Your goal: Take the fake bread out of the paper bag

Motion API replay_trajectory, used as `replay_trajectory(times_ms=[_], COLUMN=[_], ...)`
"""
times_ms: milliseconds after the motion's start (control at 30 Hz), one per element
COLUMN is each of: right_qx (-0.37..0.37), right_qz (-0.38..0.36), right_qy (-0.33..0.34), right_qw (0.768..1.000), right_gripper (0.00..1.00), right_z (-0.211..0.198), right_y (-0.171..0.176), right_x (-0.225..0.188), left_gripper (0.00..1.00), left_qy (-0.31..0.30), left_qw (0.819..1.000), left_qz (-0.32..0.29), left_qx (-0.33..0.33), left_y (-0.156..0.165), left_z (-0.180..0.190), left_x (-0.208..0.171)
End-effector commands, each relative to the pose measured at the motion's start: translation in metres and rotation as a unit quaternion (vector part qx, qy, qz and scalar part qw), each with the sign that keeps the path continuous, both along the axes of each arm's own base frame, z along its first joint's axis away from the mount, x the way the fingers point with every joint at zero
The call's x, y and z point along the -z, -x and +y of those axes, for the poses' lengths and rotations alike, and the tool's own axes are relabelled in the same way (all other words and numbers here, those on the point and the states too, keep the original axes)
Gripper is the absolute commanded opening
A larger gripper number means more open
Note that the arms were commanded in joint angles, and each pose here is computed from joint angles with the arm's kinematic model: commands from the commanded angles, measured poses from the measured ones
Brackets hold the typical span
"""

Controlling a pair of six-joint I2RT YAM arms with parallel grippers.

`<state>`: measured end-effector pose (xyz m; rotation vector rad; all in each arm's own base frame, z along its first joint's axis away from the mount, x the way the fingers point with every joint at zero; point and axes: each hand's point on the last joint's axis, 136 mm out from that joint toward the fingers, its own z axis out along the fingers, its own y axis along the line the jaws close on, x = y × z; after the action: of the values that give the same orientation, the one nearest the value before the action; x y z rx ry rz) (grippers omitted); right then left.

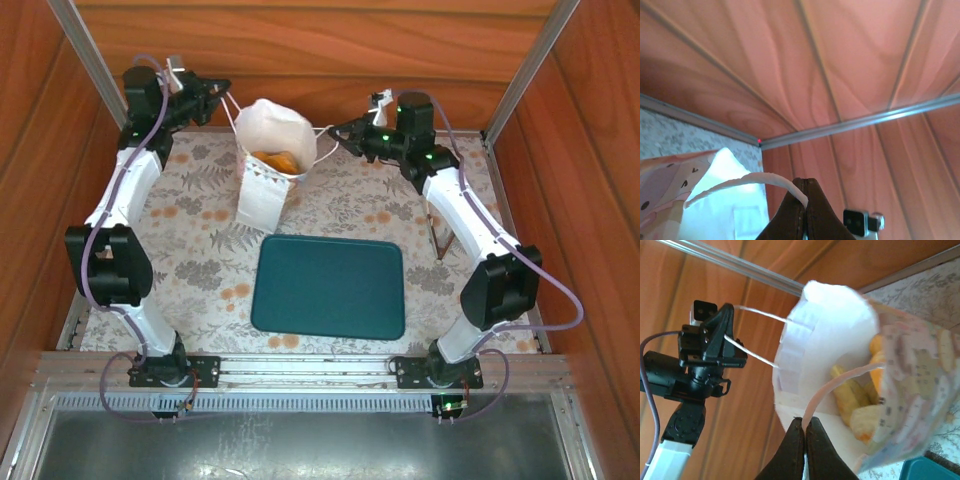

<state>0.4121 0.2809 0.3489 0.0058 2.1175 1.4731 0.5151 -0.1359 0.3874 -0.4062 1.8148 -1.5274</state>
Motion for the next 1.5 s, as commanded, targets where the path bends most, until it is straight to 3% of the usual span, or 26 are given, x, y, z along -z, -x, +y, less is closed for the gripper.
replay_trajectory(times_ms=[0,367,567,833,967,1033,1200,1333,1467], right_qx=[-0.050,-0.136,-0.125,-0.161,-0.147,-0.145,-0.112,-0.084,0.000], right_qz=[-0.033,-0.042,-0.039,-0.012,-0.029,-0.039,-0.076,-0.123,-0.120], right_qy=[-0.033,-0.039,-0.027,-0.016,0.003,0.025,0.075,0.104,0.174], right_qw=[0.998,0.989,0.991,0.987,0.989,0.988,0.988,0.983,0.977], right_gripper=[0.04,0.05,0.05,0.11,0.20,0.32,0.63,0.71,0.71], right_z=[0.050,0.126,0.131,0.145,0.133,0.126,0.098,0.065,0.011], right_y=[0.011,0.054,0.046,0.061,0.068,0.072,0.079,0.093,0.092], right_x=[-0.024,-0.022,-0.013,0.007,0.006,0.005,-0.006,-0.028,0.003], left_gripper=[0.00,0.00,0.00,0.00,0.00,0.00,0.00,0.00,0.00], left_qy=[-0.014,-0.017,-0.014,-0.031,-0.091,-0.131,-0.145,-0.158,-0.167], left_qw=[0.997,0.986,0.989,0.991,0.985,0.981,0.979,0.976,0.975], left_qz=[-0.034,-0.019,-0.011,0.004,0.041,0.052,0.048,0.050,0.042], left_qx=[-0.065,-0.164,-0.148,-0.131,-0.142,-0.136,-0.136,-0.141,-0.139], left_y=[0.046,0.115,0.116,0.128,0.145,0.156,0.168,0.170,0.173], left_z=[0.063,0.158,0.156,0.149,0.148,0.146,0.144,0.146,0.145], left_x=[-0.014,0.006,0.011,0.028,0.047,0.052,0.051,0.050,0.043])
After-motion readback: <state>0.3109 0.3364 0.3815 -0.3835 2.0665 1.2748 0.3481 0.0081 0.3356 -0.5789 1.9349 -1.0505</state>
